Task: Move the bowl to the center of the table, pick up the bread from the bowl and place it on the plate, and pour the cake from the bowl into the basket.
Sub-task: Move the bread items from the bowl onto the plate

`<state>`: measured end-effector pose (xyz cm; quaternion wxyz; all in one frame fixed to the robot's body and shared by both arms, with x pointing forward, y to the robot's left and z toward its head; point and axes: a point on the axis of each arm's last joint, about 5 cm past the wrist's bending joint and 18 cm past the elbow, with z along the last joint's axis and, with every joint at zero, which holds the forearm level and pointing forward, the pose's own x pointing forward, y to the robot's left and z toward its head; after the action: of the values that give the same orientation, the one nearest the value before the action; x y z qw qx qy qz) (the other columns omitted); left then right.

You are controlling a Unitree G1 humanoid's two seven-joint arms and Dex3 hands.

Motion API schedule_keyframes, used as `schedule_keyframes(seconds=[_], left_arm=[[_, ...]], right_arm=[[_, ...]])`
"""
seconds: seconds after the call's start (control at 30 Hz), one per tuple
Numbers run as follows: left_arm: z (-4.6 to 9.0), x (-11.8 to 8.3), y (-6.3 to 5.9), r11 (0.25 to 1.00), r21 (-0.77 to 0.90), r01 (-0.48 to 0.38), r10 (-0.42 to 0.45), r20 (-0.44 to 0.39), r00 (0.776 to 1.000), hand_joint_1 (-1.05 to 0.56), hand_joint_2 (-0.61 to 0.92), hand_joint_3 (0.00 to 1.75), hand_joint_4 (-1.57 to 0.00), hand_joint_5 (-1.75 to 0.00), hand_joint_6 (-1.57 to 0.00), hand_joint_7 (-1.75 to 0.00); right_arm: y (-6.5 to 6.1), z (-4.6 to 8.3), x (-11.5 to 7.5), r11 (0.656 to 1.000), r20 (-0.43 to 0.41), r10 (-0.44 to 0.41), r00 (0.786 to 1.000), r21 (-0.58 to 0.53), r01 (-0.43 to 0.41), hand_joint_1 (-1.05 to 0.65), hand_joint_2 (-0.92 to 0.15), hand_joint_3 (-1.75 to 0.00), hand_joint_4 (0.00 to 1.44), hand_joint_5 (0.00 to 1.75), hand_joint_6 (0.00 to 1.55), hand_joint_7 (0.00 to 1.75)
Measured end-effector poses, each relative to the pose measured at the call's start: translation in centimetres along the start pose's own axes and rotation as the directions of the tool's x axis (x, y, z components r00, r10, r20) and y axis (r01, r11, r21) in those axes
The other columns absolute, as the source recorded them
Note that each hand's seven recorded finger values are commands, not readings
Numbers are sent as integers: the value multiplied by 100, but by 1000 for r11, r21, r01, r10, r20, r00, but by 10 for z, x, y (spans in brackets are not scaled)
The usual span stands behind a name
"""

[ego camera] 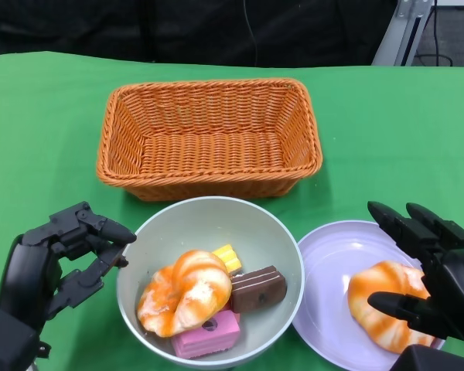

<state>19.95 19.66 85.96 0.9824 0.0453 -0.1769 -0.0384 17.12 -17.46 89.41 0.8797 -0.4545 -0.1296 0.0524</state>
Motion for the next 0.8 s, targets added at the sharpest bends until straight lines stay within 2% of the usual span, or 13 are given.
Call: schedule_keyframes(seconds=[0.17, 0.27, 0.3, 0.4, 0.6, 0.8], left_arm=[[0, 0, 0, 1000, 0, 2, -2, 0, 1000, -13, 92, 32, -73, -134, -82, -98], [0, 0, 0, 1000, 0, 2, -2, 0, 1000, -12, 92, 32, -73, -134, -82, -98], [0, 0, 0, 1000, 1, 2, -2, 0, 1000, -13, 92, 33, -73, -134, -82, -98], [0, 0, -1, 1000, 4, 5, -5, 0, 1000, -13, 92, 33, -74, -135, -82, -99], [0, 0, -1, 1000, 7, 2, -2, -3, 1000, -14, 92, 33, -74, -135, -82, -99], [-1, 1, -2, 1000, 5, -2, 2, 2, 1000, -13, 92, 32, -74, -134, -82, -99]], right_arm=[[-3, 15, 3, 986, 90, -62, 994, 163, 47, -67, -92, -12, 32, 9, 32, 4], [-6, 20, 4, 974, 109, -74, 991, 221, 48, -67, -92, -12, 51, 19, 44, 9], [-8, 24, 4, 968, 128, -76, 989, 249, 42, -68, -92, -12, 57, 20, 49, 8], [-16, 41, 6, 952, 217, -80, 973, 307, 9, -67, -92, -11, 62, 20, 53, 8], [-21, 55, 9, 942, 290, -58, 955, 333, -44, -67, -92, -7, 66, 20, 58, 7], [-22, 62, 10, 937, 307, -51, 950, 343, -60, -68, -92, -6, 67, 20, 60, 7]])
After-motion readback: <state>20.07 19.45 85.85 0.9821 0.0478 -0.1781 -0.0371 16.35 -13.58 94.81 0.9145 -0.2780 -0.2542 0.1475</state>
